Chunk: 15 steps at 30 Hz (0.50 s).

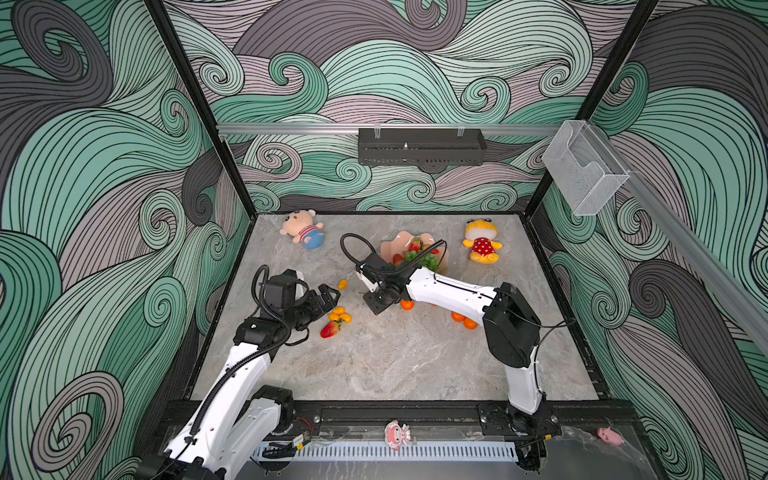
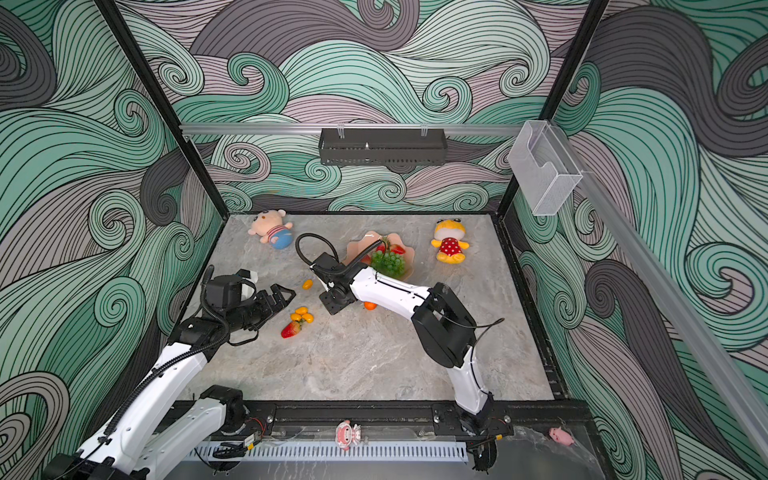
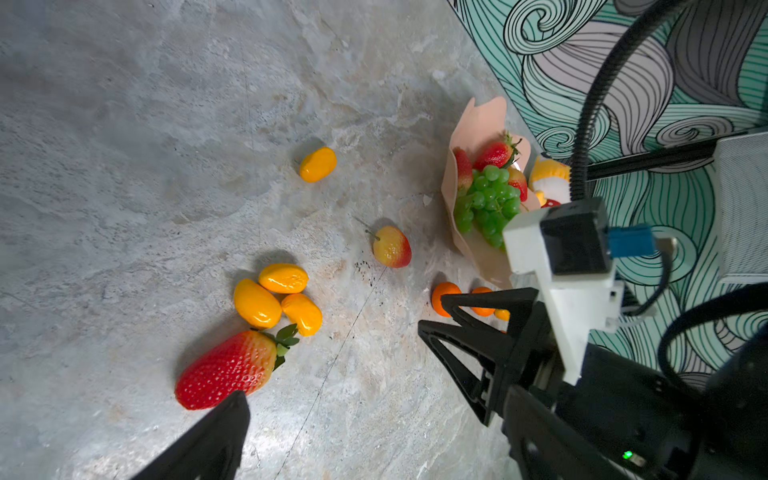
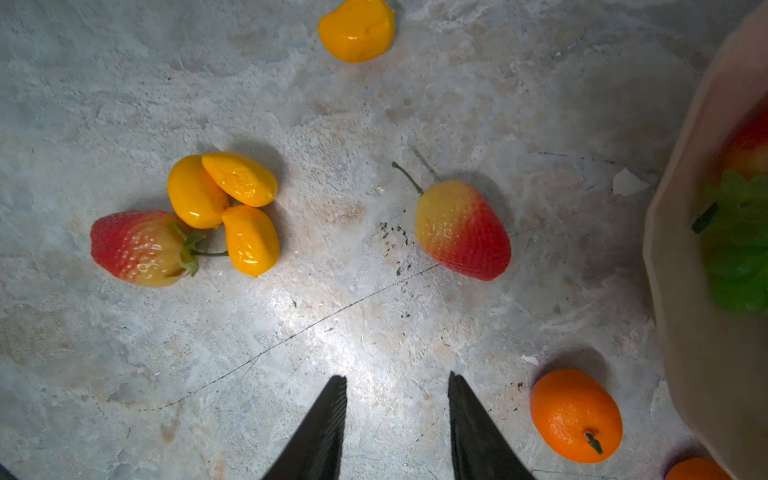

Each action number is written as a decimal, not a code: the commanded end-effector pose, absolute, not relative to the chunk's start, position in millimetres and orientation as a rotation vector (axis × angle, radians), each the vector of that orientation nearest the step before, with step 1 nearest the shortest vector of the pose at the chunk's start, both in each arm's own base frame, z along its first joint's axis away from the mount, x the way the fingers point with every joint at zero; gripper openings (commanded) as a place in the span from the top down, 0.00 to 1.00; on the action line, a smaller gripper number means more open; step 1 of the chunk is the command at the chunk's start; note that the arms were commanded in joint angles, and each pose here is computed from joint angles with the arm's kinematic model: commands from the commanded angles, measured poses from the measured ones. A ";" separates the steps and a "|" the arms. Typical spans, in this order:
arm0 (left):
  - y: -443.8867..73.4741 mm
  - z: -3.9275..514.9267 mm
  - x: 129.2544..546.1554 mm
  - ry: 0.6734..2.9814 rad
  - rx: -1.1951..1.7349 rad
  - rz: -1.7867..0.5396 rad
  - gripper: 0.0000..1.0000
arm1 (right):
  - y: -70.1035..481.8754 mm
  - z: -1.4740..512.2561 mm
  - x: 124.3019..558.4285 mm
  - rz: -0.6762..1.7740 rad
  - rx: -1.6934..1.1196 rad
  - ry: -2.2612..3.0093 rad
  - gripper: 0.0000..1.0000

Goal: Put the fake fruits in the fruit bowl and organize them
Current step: 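Move the right gripper toward the pale strawberry beside the yellow fruits, then lower the right gripper onto the pale strawberry and close it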

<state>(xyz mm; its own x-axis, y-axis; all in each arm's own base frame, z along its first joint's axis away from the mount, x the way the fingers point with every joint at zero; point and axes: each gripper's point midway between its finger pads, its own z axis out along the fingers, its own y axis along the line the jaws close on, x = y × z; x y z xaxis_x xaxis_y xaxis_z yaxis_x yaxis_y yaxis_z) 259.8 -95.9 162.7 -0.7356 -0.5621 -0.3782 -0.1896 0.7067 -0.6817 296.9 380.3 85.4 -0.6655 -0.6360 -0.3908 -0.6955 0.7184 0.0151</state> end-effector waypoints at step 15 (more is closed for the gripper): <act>-61.8 159.2 268.5 2.207 -0.802 -0.981 0.01 | 409.6 74.8 335.5 0.015 -1.296 2.447 0.61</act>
